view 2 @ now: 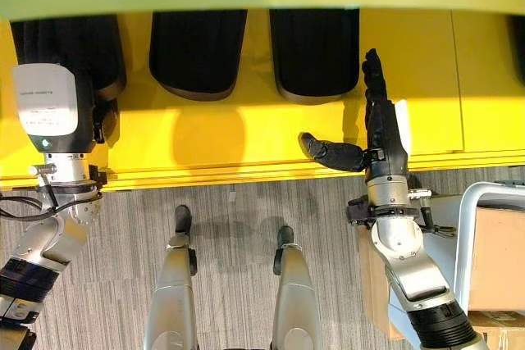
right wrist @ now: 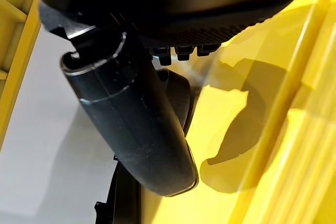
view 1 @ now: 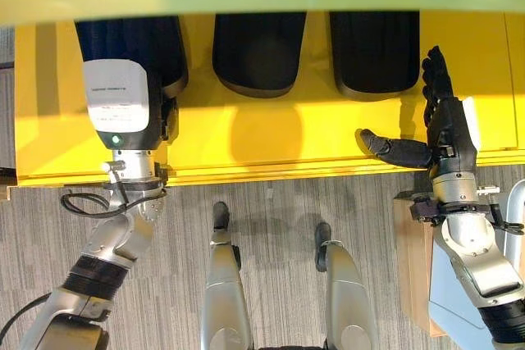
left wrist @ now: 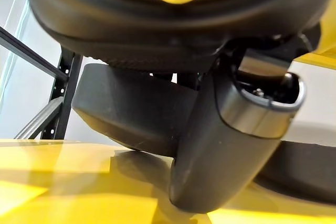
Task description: Move parts from the plastic box to the shelf.
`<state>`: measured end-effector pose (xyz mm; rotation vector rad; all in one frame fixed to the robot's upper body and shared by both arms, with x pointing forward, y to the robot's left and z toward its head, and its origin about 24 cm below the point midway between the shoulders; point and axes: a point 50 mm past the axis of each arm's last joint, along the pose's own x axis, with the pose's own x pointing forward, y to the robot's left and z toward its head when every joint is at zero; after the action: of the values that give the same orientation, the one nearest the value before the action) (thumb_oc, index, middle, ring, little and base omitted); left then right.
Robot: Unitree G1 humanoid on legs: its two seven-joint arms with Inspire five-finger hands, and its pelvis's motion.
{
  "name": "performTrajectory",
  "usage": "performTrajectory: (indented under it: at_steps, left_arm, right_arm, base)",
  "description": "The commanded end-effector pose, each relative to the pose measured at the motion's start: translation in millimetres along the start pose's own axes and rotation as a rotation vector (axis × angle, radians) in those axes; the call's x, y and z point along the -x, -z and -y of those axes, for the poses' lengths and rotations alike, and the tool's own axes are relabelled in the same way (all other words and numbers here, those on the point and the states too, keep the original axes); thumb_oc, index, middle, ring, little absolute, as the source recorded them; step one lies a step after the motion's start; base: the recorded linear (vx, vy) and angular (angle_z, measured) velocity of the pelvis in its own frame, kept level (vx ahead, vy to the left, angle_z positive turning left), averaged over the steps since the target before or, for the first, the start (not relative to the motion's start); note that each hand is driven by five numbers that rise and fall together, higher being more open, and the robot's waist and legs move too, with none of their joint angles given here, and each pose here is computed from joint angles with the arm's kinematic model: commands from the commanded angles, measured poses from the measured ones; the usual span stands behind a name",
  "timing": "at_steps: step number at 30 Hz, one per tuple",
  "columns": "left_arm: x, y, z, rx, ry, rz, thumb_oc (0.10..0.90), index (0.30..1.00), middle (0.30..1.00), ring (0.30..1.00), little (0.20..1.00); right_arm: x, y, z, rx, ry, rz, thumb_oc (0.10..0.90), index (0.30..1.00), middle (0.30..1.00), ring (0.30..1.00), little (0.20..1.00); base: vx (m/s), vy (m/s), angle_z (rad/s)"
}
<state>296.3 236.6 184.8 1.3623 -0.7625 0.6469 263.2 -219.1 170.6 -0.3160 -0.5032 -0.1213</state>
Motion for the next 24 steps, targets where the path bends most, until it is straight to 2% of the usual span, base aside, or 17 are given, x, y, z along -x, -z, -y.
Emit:
performTrajectory:
  at_steps: [1, 13, 18, 24]
  left_arm:
    - [37, -10, 19, 0.002, 0.176, 0.057, 0.9, 1.0, 1.0, 1.0, 1.0]
    - [31, 24, 2, -0.221, 0.069, 0.007, 0.9, 1.0, 1.0, 1.0, 1.0]
    - [24, 31, -5, -0.261, 0.094, 0.037, 0.9, 1.0, 1.0, 1.0, 1.0]
    - [19, 34, -10, -0.246, 0.218, 0.069, 0.9, 1.0, 1.0, 1.0, 1.0]
  right_arm:
    - [-14, -46, 20, -0.023, 0.121, 0.295, 0.9, 1.0, 1.0, 1.0, 1.0]
    - [-13, -45, 20, -0.004, 0.099, 0.29, 0.9, 1.0, 1.0, 1.0, 1.0]
    - [-12, -46, 23, 0.009, 0.091, 0.291, 0.9, 1.0, 1.0, 1.0, 1.0]
    - [-13, -51, 29, 0.036, 0.067, 0.301, 0.9, 1.0, 1.0, 1.0, 1.0]
  base:
    - [0.0, 0.0, 0.0]
    - [0.0, 0.009, 0.0]
    - [0.0, 0.023, 0.0]
    - [0.0, 0.054, 0.0]
